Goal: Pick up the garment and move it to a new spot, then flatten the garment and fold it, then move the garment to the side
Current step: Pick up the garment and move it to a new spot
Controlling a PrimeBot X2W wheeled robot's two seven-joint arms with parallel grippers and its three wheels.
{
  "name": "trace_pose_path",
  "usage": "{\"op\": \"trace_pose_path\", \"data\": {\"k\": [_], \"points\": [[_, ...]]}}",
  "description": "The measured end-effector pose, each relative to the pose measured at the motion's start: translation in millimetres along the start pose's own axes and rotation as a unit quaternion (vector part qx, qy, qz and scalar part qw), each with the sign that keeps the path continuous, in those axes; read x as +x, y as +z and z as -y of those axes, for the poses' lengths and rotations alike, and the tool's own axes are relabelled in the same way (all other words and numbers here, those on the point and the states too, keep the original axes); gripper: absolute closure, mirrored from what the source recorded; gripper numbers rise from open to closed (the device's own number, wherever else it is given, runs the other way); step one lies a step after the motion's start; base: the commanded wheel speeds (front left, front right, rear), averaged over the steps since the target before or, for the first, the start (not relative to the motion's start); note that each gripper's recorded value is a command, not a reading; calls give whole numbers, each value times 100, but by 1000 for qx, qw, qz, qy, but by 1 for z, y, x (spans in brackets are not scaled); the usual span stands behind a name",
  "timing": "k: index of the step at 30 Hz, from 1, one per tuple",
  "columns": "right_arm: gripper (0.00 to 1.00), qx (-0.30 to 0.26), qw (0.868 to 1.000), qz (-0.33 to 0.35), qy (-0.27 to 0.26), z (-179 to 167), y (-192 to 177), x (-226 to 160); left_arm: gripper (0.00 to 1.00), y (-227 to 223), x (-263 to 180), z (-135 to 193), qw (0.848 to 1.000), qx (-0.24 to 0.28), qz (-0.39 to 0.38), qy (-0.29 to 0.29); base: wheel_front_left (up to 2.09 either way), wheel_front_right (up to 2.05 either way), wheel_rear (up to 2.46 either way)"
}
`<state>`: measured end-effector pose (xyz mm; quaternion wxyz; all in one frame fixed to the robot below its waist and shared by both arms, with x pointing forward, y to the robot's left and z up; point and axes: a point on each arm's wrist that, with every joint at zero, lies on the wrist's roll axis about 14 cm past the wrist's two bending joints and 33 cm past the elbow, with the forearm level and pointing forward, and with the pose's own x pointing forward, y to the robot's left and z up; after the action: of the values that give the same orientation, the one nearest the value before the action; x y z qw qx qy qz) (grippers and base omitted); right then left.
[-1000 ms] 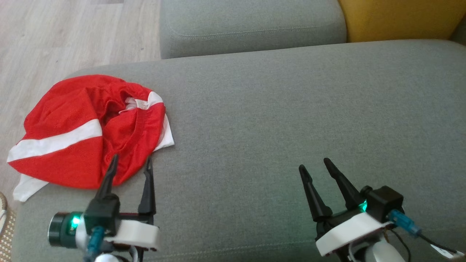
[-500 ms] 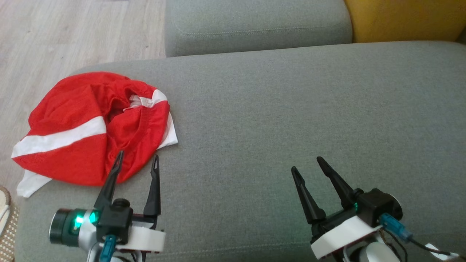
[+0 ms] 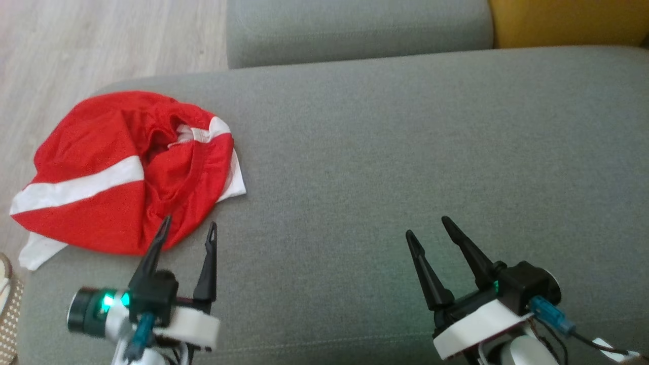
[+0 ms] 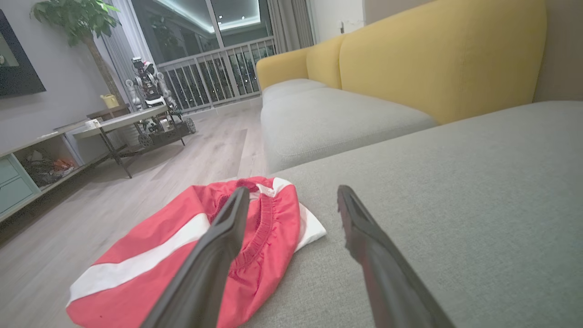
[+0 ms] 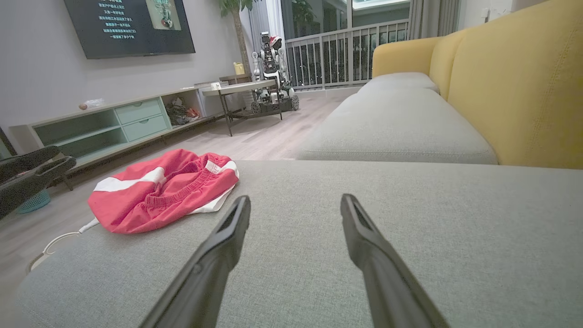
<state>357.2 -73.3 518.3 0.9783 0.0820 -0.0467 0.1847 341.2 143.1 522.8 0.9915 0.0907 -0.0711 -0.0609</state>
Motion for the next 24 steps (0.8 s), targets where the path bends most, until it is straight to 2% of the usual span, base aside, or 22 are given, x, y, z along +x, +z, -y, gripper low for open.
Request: {"op": "trace_pose_path", "data": {"k": [11, 18, 24], "points": [[0, -7, 1000, -2, 7, 10, -7, 37, 0, -35, 71, -14, 999, 19, -38, -33, 0, 0, 0], [0, -4, 1000, -21, 5, 23, -29, 59, 0, -93, 106, -16, 992, 19, -111, -60, 0, 0, 0], [0, 0, 999, -36, -1, 37, -50, 76, 0, -141, 132, -21, 984, 23, -167, -62, 0, 0, 0]]}}
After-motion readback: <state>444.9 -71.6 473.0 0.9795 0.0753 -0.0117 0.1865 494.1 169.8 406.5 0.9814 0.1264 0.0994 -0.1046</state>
